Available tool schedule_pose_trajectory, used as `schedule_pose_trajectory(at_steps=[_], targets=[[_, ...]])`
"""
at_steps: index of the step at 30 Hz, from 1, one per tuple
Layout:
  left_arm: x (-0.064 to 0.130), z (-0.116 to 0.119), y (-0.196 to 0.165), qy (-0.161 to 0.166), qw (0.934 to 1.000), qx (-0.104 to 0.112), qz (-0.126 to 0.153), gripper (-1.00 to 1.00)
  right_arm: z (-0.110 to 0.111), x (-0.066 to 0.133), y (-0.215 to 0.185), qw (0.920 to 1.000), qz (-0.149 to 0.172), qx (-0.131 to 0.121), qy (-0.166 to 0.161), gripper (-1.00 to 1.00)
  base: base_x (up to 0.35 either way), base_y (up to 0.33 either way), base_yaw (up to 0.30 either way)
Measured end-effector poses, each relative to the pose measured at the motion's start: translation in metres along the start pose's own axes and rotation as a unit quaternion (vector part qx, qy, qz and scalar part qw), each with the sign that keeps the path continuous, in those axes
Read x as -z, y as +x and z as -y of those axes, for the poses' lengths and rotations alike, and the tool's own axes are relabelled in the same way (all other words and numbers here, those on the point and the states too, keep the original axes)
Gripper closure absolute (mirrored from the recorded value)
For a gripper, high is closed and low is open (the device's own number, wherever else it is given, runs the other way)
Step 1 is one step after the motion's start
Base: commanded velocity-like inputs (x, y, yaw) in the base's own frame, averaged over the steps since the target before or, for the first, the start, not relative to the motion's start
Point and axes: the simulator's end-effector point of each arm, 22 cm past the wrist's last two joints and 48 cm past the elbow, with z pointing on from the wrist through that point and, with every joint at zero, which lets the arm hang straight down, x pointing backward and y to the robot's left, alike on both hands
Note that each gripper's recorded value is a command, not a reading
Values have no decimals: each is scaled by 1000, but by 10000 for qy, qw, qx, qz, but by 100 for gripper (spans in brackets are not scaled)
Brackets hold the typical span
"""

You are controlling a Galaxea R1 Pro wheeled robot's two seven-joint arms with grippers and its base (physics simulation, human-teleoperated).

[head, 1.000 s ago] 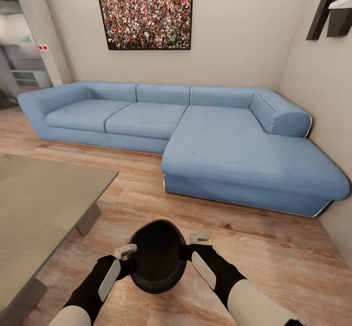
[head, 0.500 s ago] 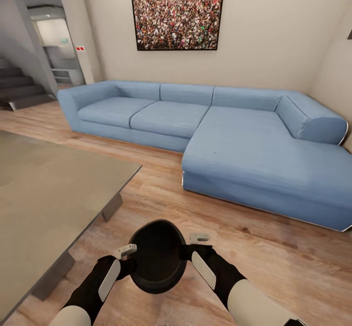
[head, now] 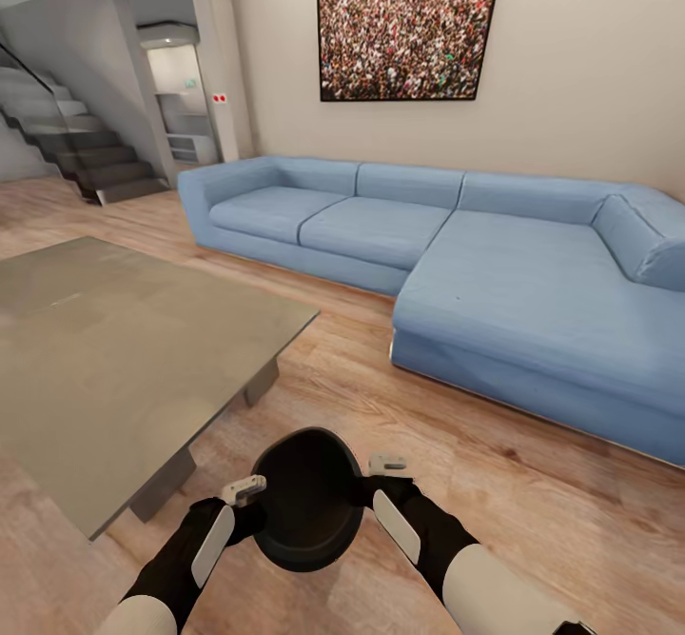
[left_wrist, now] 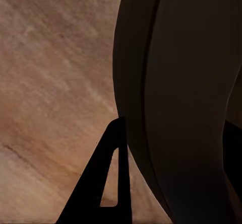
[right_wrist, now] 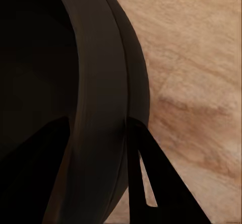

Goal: Place each of the two pumpkins and all three candles from the living room inside a cabinet in the living room (use any cabinet), then make sure every cabinet is closed, and position the cauldron so it is next to a table in the living room.

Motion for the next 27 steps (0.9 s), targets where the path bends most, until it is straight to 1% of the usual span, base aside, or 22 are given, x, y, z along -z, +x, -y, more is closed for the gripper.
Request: schedule_pose_trajectory(at_steps=[4,10,14,23,27], targets=[[0,0,0,-4,10000,-11,6,100,0,0,0,10000,-6,-11,-1,100,-128,0,194],[1,0,-1,-7,10000,-15,8,100,0,0,0,10000,1,-7,-3,100,-11,0,11],[1,0,-1,-5,10000,-11,9,100,0,1,-1,10000,6,-1,-4,100,-157,0,16],[3,0,-3,-12,10000,-24,39,100,-1,3,-4,10000,42,15,0,100,-238,-52,216],[4,1,-4,-2,10000,-22,54,100,-1,3,-3,10000,37,-8,-2,100,-90,-27,240]])
